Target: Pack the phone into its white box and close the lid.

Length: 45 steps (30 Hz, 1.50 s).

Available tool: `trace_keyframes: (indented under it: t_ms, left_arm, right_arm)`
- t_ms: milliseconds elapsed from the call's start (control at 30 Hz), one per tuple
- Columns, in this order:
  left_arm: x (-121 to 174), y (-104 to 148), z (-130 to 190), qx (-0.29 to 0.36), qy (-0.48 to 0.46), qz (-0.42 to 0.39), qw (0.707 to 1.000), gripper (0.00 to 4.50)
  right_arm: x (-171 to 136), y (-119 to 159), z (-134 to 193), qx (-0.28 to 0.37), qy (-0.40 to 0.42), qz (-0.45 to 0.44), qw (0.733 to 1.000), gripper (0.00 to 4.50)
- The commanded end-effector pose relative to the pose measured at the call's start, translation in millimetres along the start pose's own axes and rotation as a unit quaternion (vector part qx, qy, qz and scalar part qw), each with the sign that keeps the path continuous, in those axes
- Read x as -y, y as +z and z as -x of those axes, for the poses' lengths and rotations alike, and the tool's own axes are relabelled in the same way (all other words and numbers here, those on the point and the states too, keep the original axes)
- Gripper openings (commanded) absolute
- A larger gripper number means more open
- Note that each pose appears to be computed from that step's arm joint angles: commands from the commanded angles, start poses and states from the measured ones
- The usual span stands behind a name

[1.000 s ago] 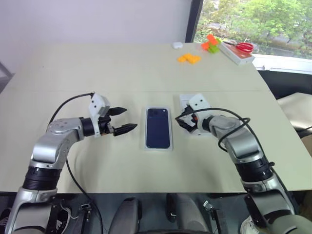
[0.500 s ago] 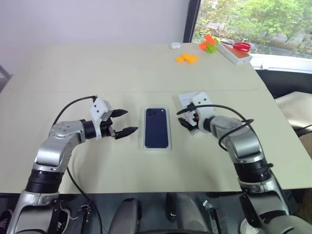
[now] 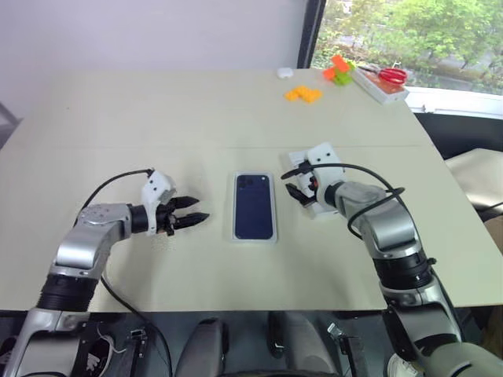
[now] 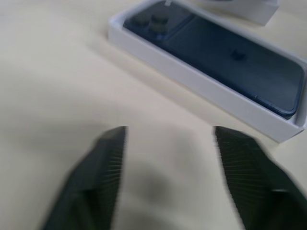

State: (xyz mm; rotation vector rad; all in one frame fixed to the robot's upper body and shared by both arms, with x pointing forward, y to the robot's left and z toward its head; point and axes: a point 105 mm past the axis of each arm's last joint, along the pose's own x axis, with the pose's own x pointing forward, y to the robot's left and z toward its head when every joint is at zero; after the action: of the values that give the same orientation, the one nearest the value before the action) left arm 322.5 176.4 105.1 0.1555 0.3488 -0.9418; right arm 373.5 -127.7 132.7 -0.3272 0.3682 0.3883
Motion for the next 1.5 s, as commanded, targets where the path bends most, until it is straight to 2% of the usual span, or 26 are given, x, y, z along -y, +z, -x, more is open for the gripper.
trace_keyframes:
  t_ms: [33, 100, 133, 300, 467, 767, 1133, 1500]
  left_arm:
    - [4.2, -2.1, -4.3, -0.026, -0.012, 0.038, 0.999, 1.25]
    - [15.1, 0.8, -17.8, -0.026, -0.024, 0.016, 0.999, 0.17]
    - [18.7, 1.8, -23.2, -0.026, -0.027, 0.02, 0.999, 0.07]
    - [25.4, -7.4, -48.1, -0.063, -0.011, 0.038, 0.997, 0.07]
    - [56.4, -4.1, -73.7, -0.063, -0.067, 0.051, 0.994, 0.07]
    - [68.1, -0.8, -88.5, -0.059, -0.087, 0.047, 0.993, 0.07]
    - [47.5, 5.2, -94.3, -0.048, -0.054, 0.029, 0.997, 0.07]
    - [17.9, 3.0, -79.6, -0.045, -0.004, 0.03, 0.999, 0.07]
  right_arm:
    - [5.3, 13.8, 2.4, 0.028, -0.01, 0.004, 1.0, 4.5]
    - [6.1, 13.8, 1.2, 0.028, -0.011, 0.009, 0.999, 4.5]
    - [6.1, 13.7, 0.7, 0.028, -0.011, 0.009, 0.999, 4.5]
    - [6.9, 15.7, -0.5, 0.034, -0.013, 0.006, 0.999, 4.5]
    - [7.0, 14.9, -1.3, 0.034, -0.016, 0.012, 0.999, 4.5]
    - [9.5, 14.7, -1.0, 0.036, -0.022, 0.014, 0.999, 4.5]
    - [13.3, 13.1, -0.1, 0.036, -0.029, 0.023, 0.999, 4.5]
    - [10.5, 10.3, 1.0, 0.034, -0.027, 0.024, 0.999, 4.5]
